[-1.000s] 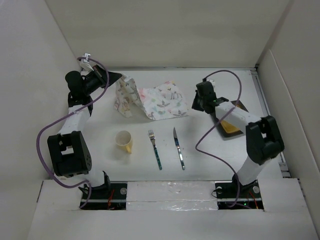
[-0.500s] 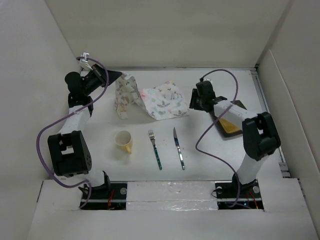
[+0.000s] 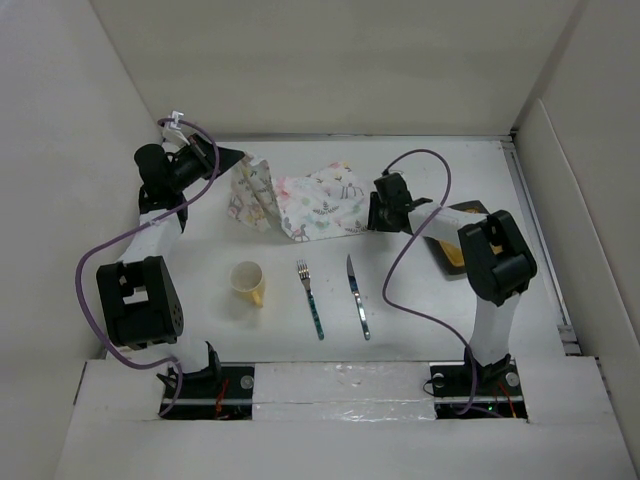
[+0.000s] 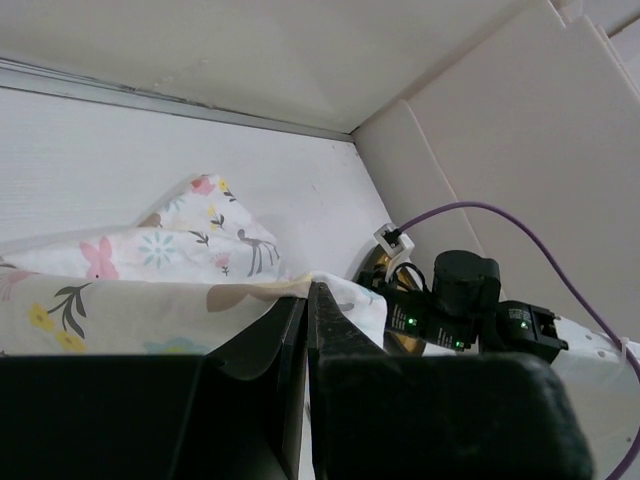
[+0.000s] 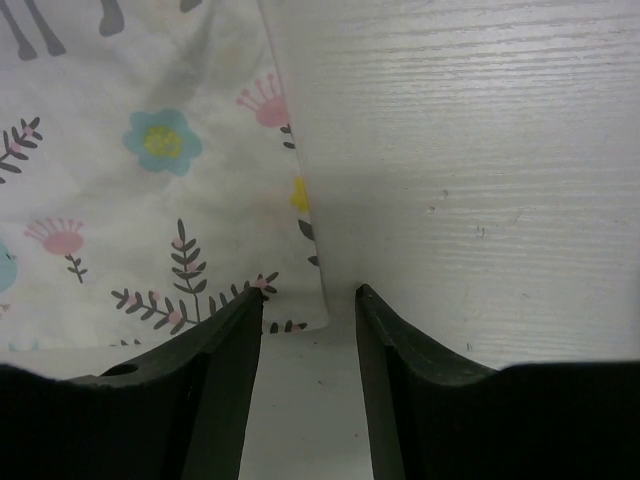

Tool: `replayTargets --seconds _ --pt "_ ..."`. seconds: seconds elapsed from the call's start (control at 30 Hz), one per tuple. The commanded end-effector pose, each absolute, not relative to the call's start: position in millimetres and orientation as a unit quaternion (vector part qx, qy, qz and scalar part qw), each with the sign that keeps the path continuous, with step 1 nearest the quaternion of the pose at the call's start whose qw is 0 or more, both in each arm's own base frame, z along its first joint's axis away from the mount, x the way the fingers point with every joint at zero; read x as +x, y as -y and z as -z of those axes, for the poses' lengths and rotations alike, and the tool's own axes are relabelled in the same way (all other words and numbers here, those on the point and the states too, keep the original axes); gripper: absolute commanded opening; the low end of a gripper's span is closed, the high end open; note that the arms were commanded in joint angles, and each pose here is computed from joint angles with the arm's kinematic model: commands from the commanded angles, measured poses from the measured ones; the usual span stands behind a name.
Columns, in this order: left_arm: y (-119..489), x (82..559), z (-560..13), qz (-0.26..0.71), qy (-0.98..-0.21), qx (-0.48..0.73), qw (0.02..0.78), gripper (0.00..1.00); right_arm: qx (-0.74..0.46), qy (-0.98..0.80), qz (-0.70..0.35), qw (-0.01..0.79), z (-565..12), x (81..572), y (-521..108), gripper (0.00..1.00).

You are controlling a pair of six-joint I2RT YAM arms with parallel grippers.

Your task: Set the dinner table for one person

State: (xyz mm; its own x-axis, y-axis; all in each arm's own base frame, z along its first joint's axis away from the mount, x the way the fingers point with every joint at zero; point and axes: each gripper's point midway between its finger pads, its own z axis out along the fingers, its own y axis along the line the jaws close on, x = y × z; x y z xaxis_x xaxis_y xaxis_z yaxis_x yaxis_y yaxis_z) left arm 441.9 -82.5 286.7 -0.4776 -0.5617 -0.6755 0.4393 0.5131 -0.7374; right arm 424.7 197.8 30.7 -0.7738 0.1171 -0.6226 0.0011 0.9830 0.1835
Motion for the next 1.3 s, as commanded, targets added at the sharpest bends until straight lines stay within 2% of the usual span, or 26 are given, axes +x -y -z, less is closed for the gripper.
replayTargets --seconds 0.0,0.07,0.1,0.17,0.2,0.37,0.53,0.67,0.8,1.0,1.1,1.27 --pt "80.8 440.4 -308.2 0.482 -0.688 -0.013 0.542 0.0 0.027 -0.943 -0.086 0.32 -16.5 419.6 -206.0 0.48" --pt "80.7 441.1 -307.8 0.482 -0.688 -0.013 0.542 0.0 0.029 -0.944 -0.082 0.319 -14.5 421.0 -205.3 0.47" --pt "81.1 440.6 -308.2 0.484 -0.687 -0.011 0.542 0.0 0.03 -0.944 -0.082 0.319 -15.0 420.8 -205.3 0.37" --pt "81.1 440.5 -307.6 0.484 -0.687 -0.012 0.542 0.0 0.035 -0.942 -0.084 0.323 -17.8 421.2 -205.2 0.32" --pt "80.9 440.5 -308.0 0.483 -0.688 -0.012 0.542 0.0 0.036 -0.943 -0.084 0.321 -16.5 420.0 -205.0 0.22" --pt "81.1 440.6 -305.7 0.483 -0.689 -0.012 0.54 0.0 0.042 -0.938 -0.099 0.329 -21.3 419.4 -208.0 0.0" --pt "80.7 440.4 -306.0 0.482 -0.689 -0.014 0.54 0.0 0.051 -0.916 -0.132 0.374 -54.0 420.4 -206.5 0.0" --pt "83.1 436.3 -316.1 0.491 -0.68 -0.008 0.544 0.0 0.059 -0.872 -0.158 0.459 -139.4 421.4 -195.8 0.0" --pt "74.8 443.3 -307.6 0.459 -0.697 -0.024 0.55 0.0 0.072 -0.845 -0.161 0.505 -188.4 414.4 -171.8 0.0" --pt "72.1 448.2 -289.0 0.458 -0.707 -0.047 0.536 0.0 0.078 -0.825 -0.187 0.528 -212.7 403.9 -154.6 0.0" --pt "79.1 440.0 -311.4 0.495 -0.682 -0.049 0.536 0.0 0.07 -0.807 -0.199 0.552 -251.7 395.5 -152.8 0.0" --pt "85.3 408.7 -380.6 0.512 -0.628 -0.018 0.586 0.0 0.076 -0.738 -0.213 0.635 -352.8 358.6 -129.2 0.0"
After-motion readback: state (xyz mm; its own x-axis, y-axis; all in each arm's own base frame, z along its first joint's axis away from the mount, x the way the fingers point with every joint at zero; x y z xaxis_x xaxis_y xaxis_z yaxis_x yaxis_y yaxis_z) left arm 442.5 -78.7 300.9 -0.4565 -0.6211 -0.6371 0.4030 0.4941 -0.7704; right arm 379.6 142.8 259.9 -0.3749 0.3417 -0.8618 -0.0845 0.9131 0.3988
